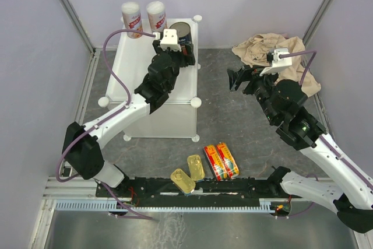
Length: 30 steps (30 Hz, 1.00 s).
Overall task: Place and organize the canned foods onto the counter
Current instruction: Adjust the canned food at the counter.
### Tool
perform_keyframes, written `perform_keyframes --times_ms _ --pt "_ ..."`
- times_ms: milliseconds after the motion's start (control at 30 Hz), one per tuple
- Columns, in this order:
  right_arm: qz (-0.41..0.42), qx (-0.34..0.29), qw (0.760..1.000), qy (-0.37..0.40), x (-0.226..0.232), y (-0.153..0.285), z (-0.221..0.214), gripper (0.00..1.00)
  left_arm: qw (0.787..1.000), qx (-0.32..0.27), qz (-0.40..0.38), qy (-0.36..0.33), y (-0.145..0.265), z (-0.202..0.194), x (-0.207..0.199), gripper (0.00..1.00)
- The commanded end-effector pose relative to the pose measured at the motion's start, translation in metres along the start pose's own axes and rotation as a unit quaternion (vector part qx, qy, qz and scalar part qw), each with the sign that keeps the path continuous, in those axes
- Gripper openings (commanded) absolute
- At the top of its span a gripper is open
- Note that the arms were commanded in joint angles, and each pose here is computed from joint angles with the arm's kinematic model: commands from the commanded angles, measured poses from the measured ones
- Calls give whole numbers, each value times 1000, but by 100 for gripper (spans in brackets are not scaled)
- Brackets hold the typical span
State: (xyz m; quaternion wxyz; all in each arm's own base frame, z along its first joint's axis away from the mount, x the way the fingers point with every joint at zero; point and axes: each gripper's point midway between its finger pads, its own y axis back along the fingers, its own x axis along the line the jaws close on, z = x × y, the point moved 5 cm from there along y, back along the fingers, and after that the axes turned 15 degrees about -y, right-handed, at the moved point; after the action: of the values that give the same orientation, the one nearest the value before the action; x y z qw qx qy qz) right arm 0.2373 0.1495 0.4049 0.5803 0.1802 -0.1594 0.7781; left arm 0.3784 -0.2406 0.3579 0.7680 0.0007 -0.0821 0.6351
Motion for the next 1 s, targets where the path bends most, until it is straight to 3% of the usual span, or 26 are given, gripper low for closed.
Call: perform_keyframes --times_ms 0,967 --pt "0 -26 1000 -6 0 2 11 97 999 -40 11 -1 -9 27 8 84" --pt "-2 -20 1000 -8 -3 5 8 97 999 -40 -25 -17 -50 23 11 81"
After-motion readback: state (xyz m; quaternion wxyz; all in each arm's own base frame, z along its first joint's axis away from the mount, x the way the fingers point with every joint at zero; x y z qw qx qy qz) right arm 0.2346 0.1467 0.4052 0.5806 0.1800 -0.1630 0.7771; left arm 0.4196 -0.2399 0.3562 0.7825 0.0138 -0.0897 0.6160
